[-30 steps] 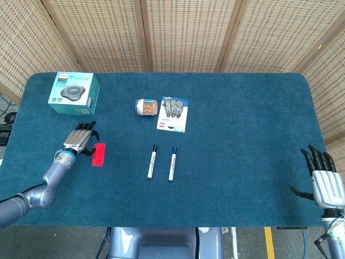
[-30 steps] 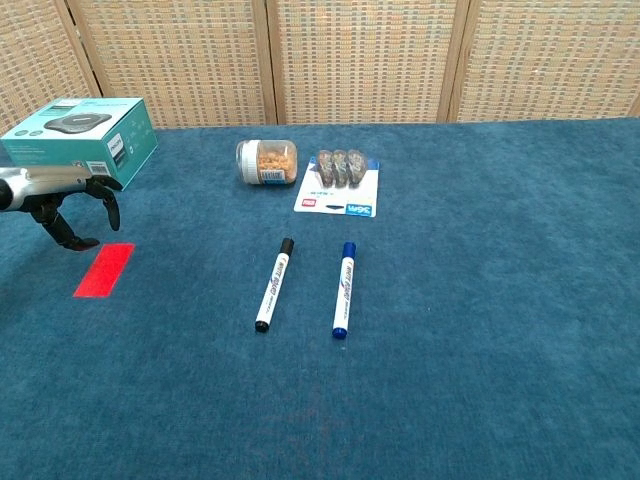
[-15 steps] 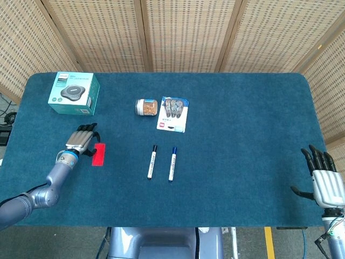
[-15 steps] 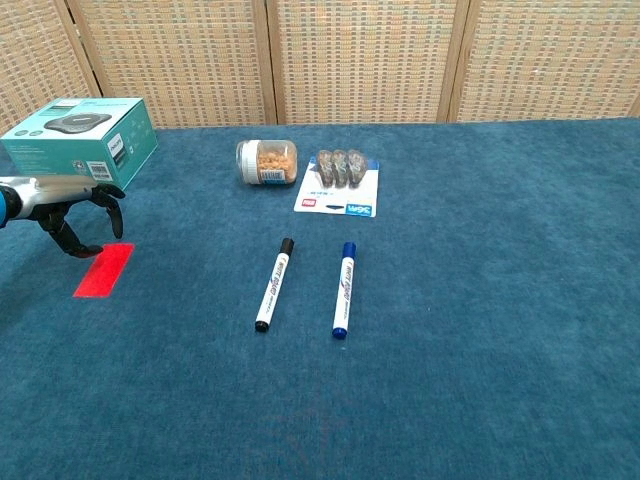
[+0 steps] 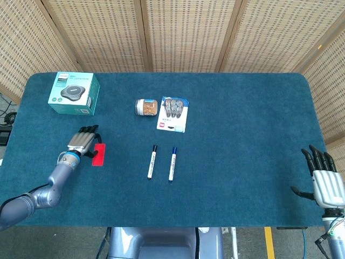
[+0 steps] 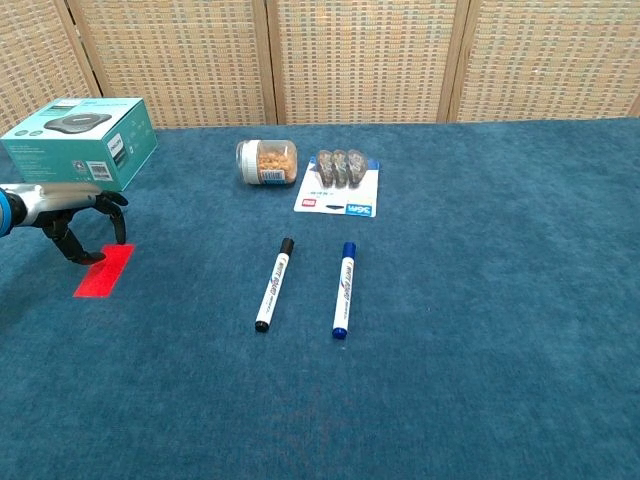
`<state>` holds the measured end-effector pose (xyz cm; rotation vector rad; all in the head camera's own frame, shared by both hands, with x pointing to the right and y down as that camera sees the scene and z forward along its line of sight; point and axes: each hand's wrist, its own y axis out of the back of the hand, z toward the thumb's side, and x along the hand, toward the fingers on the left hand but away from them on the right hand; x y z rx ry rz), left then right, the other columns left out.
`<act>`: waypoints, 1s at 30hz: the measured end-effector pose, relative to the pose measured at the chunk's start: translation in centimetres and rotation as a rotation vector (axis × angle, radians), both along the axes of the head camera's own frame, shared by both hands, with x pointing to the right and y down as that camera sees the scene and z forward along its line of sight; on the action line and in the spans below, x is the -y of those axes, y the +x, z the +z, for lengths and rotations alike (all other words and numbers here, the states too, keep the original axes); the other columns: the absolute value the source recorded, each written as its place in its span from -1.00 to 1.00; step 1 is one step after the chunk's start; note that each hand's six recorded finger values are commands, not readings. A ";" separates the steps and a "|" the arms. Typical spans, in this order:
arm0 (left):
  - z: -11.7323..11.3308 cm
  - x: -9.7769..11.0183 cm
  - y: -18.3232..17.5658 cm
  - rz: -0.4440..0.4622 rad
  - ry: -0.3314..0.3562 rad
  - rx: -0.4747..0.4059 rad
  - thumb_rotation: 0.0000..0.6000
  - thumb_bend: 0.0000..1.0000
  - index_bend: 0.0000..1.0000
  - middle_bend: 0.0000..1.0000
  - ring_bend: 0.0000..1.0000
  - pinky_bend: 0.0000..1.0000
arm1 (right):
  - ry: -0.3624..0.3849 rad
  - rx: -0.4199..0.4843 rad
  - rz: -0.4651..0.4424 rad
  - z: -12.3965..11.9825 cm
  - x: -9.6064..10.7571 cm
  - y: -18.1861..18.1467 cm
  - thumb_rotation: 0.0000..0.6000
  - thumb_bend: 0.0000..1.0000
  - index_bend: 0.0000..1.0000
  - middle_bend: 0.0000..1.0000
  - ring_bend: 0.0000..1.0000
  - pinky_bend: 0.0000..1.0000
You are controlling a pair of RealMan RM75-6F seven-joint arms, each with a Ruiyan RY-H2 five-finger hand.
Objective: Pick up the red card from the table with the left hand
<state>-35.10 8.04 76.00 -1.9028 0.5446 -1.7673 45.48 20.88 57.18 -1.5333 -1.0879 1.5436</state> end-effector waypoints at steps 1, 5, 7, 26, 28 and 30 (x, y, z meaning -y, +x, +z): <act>-0.1 0.0 0.0 0.000 0.001 -0.002 1.00 -0.18 -0.20 -1.00 -1.00 -1.00 | 0.001 0.000 0.000 0.0 0.0 0.0 1.00 -1.00 -1.00 -1.00 -1.00 -1.00; -0.4 -0.3 -0.1 0.005 -0.006 -0.008 1.00 -0.18 -0.20 -1.00 -1.00 -1.00 | 0.000 0.001 0.000 0.0 0.0 0.0 1.00 -1.00 -1.00 -1.00 -1.00 -1.00; -0.6 -0.5 -0.3 0.011 -0.016 -0.008 1.00 -0.18 -0.20 -1.00 -1.00 -1.00 | 0.000 0.001 0.001 0.0 0.0 0.0 1.00 -1.00 -1.00 -1.00 -1.00 -1.00; -4.4 1.1 -1.0 -0.013 0.131 -0.097 1.00 -0.24 -0.20 -1.00 -1.00 -1.00 | -0.010 0.003 0.006 0.2 0.1 0.1 1.00 -1.00 -1.00 -1.00 -1.00 -1.00; -3.8 1.3 -1.0 -0.020 0.142 -0.090 1.00 -0.24 -0.20 -1.00 -1.00 -1.00 | -0.011 0.004 0.009 0.2 0.1 0.2 1.00 -1.00 -1.00 -1.00 -1.00 -1.00; -3.1 1.4 -0.8 -0.028 0.142 -0.083 1.00 -0.24 -0.20 -1.00 -1.00 -1.00 | -0.011 0.005 0.010 0.2 0.1 0.2 1.00 -1.00 -1.00 -1.00 -1.00 -1.00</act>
